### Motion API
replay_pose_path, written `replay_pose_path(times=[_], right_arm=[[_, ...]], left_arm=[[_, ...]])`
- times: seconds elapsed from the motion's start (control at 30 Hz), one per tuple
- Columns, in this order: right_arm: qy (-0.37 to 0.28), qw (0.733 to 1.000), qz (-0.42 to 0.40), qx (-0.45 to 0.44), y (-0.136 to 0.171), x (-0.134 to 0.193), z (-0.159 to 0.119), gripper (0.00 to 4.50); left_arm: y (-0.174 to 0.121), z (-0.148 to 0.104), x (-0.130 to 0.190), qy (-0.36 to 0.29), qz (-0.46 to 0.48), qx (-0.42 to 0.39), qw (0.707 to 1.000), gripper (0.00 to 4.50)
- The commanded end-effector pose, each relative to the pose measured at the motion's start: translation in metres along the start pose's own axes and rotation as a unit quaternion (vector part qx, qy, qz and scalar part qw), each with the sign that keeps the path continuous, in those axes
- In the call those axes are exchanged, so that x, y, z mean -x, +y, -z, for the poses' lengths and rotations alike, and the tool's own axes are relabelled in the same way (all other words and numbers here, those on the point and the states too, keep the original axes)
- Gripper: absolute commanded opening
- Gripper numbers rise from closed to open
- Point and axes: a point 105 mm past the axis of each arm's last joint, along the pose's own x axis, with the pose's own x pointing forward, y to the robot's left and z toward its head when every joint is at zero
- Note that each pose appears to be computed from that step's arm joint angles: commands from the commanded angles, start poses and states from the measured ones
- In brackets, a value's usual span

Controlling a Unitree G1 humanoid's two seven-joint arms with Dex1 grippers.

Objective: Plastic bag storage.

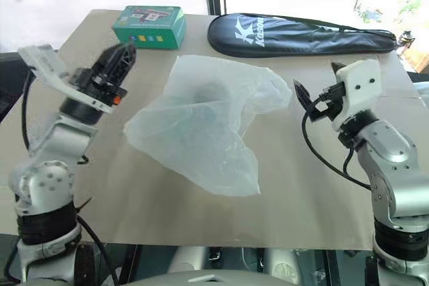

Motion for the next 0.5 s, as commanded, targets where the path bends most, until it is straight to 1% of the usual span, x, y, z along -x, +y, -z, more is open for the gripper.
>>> replay_pose_path(times=[0.03,0.13,0.23,0.33,0.4,0.5], right_arm=[[0.007,0.998,0.041,0.038,-0.013,0.007,0.003,4.5],[0.013,0.999,0.002,0.032,-0.003,0.01,0.006,4.5],[0.027,0.999,-0.028,0.017,-0.003,0.017,0.012,4.5],[0.05,0.996,-0.056,0.038,-0.001,0.021,0.022,4.5],[0.05,0.996,-0.066,0.032,-0.001,0.018,0.023,4.5],[0.054,0.993,-0.094,0.039,0.002,0.009,0.03,4.5]], left_arm=[[-0.014,0.006,0.008,0.023,0.043,-0.045,0.998,2.16],[-0.025,0.016,0.017,0.044,0.088,-0.032,0.995,2.16],[-0.039,0.021,0.026,0.058,0.132,-0.001,0.989,2.16],[-0.044,0.021,0.033,0.07,0.159,0.025,0.984,2.16],[-0.053,0.022,0.042,0.091,0.201,0.041,0.974,2.16],[-0.062,0.028,0.054,0.122,0.235,0.053,0.963,2.16]])
